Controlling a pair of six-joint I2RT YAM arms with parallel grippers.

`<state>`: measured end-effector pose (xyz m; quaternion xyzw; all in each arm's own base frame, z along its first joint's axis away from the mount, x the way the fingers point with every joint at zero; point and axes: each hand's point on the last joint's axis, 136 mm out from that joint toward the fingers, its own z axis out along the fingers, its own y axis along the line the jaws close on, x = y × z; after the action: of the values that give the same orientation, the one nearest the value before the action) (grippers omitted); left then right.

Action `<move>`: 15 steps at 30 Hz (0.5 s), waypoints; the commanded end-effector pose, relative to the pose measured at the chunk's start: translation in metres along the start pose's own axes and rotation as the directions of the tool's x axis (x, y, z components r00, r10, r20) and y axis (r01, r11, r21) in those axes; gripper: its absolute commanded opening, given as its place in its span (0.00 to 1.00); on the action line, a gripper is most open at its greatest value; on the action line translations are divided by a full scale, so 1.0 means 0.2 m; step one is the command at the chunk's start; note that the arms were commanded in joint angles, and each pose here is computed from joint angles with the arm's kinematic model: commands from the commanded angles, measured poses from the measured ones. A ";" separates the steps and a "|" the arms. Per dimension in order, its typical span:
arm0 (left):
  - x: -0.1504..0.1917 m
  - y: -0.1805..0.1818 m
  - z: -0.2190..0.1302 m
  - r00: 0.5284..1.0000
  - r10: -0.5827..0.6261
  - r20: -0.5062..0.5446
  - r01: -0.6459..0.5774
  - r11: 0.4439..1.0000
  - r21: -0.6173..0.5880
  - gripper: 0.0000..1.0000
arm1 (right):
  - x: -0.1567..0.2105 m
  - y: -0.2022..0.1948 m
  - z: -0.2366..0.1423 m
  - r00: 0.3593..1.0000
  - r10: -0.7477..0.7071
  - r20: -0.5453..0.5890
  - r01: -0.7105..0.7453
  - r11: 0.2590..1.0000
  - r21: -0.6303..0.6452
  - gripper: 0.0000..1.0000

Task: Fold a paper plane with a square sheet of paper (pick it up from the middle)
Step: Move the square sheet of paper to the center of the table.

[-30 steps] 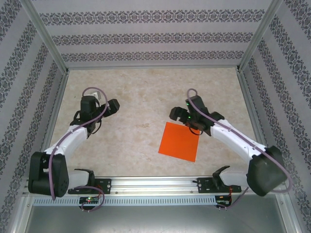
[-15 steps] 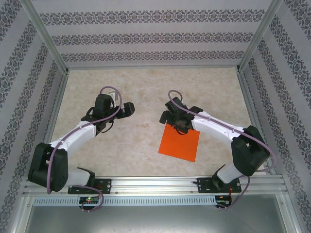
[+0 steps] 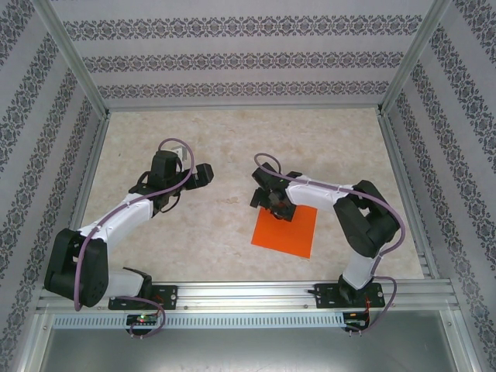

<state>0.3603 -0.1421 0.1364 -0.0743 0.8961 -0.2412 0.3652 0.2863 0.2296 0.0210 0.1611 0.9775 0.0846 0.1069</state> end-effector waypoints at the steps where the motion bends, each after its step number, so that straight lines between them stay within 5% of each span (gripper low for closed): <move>1: -0.02 0.05 -0.02 0.999 0.045 0.016 -0.043 0.996 -0.072 1.00 | 0.03 0.14 0.04 0.998 -0.051 -0.025 0.049 0.998 -0.050 0.93; 15: 0.01 0.13 -0.12 0.998 0.053 0.028 -0.048 0.987 -0.155 1.00 | -0.01 0.51 -0.06 0.934 -0.357 0.016 0.356 0.924 -0.138 0.86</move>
<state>0.3504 -0.1142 0.1368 -0.0871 0.9074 -0.1684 0.3751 0.3130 0.3148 0.0330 0.0173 0.9846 0.1326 0.1127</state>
